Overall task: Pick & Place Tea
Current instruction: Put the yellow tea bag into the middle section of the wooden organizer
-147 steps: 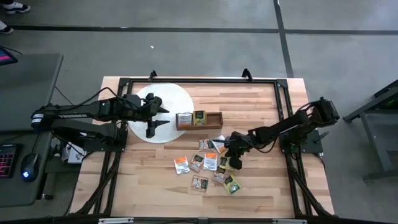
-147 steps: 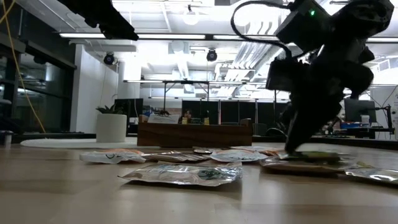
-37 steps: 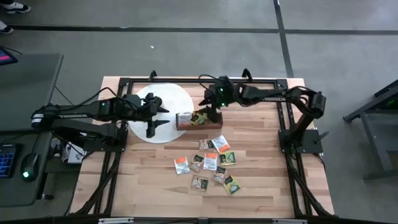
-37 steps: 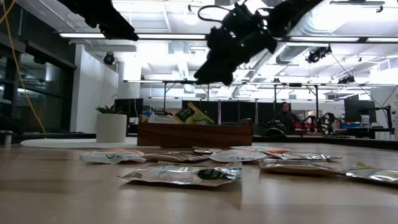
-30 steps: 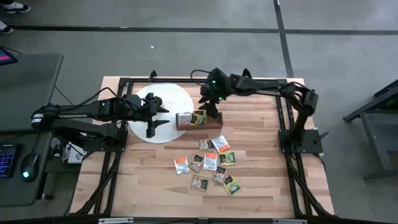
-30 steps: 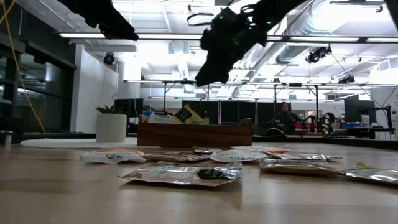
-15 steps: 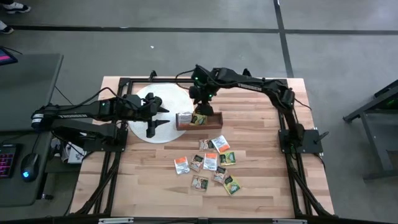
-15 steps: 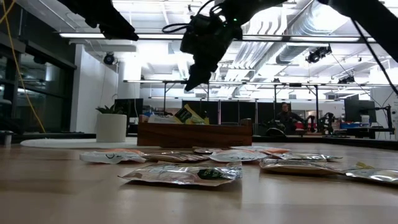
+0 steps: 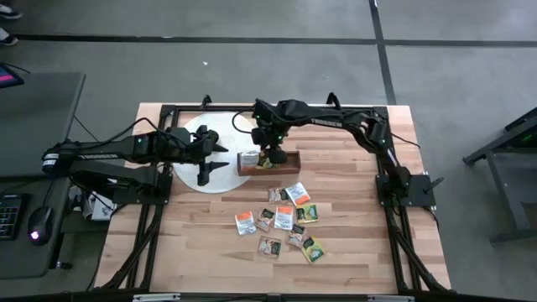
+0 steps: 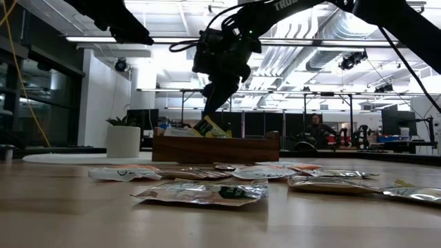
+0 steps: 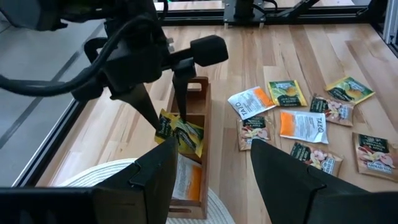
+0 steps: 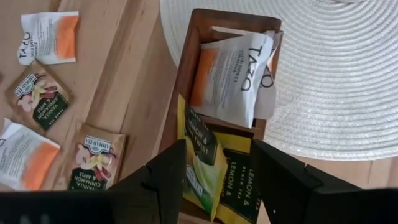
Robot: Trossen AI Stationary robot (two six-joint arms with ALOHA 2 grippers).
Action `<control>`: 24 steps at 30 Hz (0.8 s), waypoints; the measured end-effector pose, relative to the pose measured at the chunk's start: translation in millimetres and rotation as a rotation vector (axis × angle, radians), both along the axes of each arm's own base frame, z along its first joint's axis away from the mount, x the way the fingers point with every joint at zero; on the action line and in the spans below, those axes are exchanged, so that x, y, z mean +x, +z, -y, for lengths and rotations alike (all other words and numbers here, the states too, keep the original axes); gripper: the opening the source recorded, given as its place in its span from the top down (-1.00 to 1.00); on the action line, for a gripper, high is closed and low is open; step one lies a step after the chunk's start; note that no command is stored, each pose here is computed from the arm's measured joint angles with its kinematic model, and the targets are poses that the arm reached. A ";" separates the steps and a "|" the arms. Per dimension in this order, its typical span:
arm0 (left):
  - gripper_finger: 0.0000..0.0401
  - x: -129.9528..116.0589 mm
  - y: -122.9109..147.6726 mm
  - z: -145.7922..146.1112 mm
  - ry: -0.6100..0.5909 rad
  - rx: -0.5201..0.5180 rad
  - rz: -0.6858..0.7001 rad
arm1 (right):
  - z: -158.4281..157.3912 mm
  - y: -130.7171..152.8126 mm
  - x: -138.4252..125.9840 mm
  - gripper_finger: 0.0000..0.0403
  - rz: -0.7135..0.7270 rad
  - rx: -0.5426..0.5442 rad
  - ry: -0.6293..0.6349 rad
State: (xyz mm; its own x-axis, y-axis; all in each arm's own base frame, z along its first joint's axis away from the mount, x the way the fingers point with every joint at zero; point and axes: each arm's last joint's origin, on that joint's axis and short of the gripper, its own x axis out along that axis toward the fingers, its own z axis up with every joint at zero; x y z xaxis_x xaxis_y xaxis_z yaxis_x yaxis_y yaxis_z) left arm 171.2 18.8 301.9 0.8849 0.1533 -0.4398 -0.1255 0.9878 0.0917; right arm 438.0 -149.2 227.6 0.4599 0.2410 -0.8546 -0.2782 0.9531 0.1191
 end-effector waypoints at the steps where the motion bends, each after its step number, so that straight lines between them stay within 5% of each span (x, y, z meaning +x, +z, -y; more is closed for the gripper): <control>1: -0.01 0.0 0.0 0.0 0.000 0.000 0.000 | 0.2 -1.3 0.5 0.13 -0.001 0.001 0.000; 24: -0.01 -0.2 -0.4 0.0 0.001 0.000 -0.005 | 1.1 -19.4 5.7 0.47 -0.030 0.024 0.006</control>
